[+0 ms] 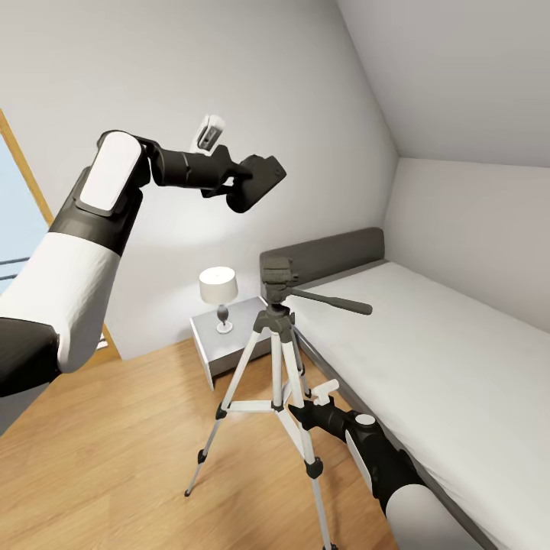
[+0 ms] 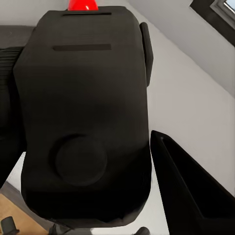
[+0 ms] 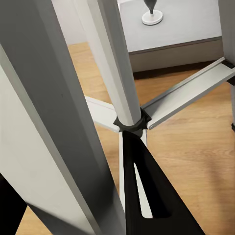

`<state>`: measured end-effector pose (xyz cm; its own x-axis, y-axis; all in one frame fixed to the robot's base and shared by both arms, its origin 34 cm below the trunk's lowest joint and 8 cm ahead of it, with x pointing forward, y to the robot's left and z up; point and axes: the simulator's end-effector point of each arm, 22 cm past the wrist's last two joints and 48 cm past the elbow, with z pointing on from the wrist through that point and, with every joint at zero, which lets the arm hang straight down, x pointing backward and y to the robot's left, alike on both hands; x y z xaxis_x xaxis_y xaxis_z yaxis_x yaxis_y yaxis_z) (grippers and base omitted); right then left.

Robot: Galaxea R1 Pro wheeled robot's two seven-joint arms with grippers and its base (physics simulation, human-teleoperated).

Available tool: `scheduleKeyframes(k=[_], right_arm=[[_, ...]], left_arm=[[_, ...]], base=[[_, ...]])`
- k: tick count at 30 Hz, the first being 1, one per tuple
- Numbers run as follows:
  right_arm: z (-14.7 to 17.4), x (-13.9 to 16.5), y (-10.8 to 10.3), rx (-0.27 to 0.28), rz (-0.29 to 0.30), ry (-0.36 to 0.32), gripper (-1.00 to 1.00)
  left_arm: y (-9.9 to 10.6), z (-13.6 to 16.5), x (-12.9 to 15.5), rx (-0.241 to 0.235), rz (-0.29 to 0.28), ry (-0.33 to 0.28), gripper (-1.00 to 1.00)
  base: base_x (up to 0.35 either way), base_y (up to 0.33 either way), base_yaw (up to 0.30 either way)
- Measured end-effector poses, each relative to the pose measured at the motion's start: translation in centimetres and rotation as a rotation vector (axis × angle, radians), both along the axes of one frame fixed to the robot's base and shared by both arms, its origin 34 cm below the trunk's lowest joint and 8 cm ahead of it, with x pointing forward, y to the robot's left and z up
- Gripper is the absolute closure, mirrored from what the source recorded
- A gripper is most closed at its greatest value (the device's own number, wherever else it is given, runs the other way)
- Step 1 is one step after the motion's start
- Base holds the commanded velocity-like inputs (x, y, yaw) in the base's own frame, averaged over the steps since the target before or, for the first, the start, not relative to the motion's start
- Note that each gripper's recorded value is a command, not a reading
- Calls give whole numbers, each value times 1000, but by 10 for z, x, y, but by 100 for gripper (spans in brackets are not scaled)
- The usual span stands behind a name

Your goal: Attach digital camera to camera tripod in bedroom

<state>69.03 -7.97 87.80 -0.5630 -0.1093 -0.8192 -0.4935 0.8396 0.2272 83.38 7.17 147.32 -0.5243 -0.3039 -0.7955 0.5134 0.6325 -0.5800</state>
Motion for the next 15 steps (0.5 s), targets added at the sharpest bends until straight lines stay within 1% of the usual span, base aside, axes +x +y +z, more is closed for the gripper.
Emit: scheduleKeyframes(k=[7,15], right_arm=[[0,0,0,0,0,0,100],[0,0,0,0,0,0,100]], left_arm=[[1,2,0,19,12,-19,100],[-1,6,-3,12,-4,-33,100]], base=[[0,0,0],[0,0,0]])
